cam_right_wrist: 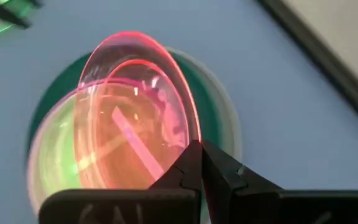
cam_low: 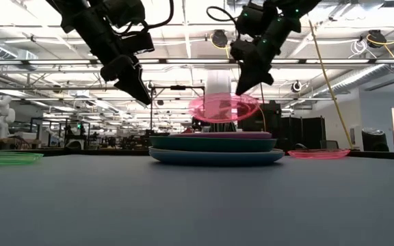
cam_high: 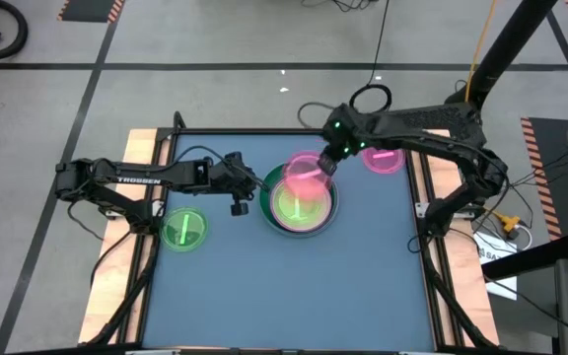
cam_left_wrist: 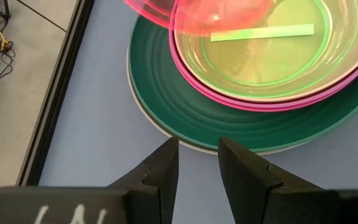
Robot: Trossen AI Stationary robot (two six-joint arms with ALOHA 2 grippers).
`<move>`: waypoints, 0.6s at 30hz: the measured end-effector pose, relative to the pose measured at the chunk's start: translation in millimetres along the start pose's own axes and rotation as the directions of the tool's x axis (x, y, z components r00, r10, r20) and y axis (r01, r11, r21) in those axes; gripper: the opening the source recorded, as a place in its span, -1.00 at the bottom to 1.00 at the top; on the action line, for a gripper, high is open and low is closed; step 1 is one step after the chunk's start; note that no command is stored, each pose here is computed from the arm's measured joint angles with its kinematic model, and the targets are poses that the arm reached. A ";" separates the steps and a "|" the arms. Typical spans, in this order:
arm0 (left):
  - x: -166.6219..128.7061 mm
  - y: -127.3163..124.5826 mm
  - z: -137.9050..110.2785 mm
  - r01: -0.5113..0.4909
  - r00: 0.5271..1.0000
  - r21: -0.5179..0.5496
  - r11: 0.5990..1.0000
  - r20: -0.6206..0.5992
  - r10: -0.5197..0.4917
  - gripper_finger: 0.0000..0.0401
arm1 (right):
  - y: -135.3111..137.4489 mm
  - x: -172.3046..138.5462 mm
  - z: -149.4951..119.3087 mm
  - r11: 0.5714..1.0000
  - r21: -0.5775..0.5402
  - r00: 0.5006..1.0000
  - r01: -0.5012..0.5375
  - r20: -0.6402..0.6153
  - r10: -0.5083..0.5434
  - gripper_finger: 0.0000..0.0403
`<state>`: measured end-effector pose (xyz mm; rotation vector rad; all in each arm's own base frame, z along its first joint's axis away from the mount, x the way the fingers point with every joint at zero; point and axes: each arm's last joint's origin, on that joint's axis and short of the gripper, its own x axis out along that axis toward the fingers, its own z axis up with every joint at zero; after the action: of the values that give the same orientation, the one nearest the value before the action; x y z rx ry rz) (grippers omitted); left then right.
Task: Stack plastic plates
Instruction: Stack the left light pink plate on top of the light green plate
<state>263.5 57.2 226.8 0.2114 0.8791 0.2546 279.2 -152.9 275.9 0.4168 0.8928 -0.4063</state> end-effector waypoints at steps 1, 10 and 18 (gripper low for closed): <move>0.0 0.0 0.0 0.000 1.000 0.000 1.000 0.000 0.000 -0.40 | 5.5 2.1 -0.6 1.000 -0.010 1.000 -0.010 -0.005 0.010 -1.00; 0.1 -0.1 -0.3 0.001 1.000 0.003 1.000 -0.003 -0.001 -0.40 | 45.2 33.4 -6.2 0.995 -0.062 0.996 -0.075 -0.045 0.072 -1.00; -0.8 -5.3 -2.9 0.020 0.999 0.005 1.000 -0.036 -0.019 -0.40 | 56.6 64.5 -13.4 0.996 -0.061 0.993 -0.065 -0.103 0.058 -0.88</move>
<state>261.4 52.2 224.1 0.2032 0.9175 0.2387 335.2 -108.9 226.2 0.4072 0.9865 -0.3008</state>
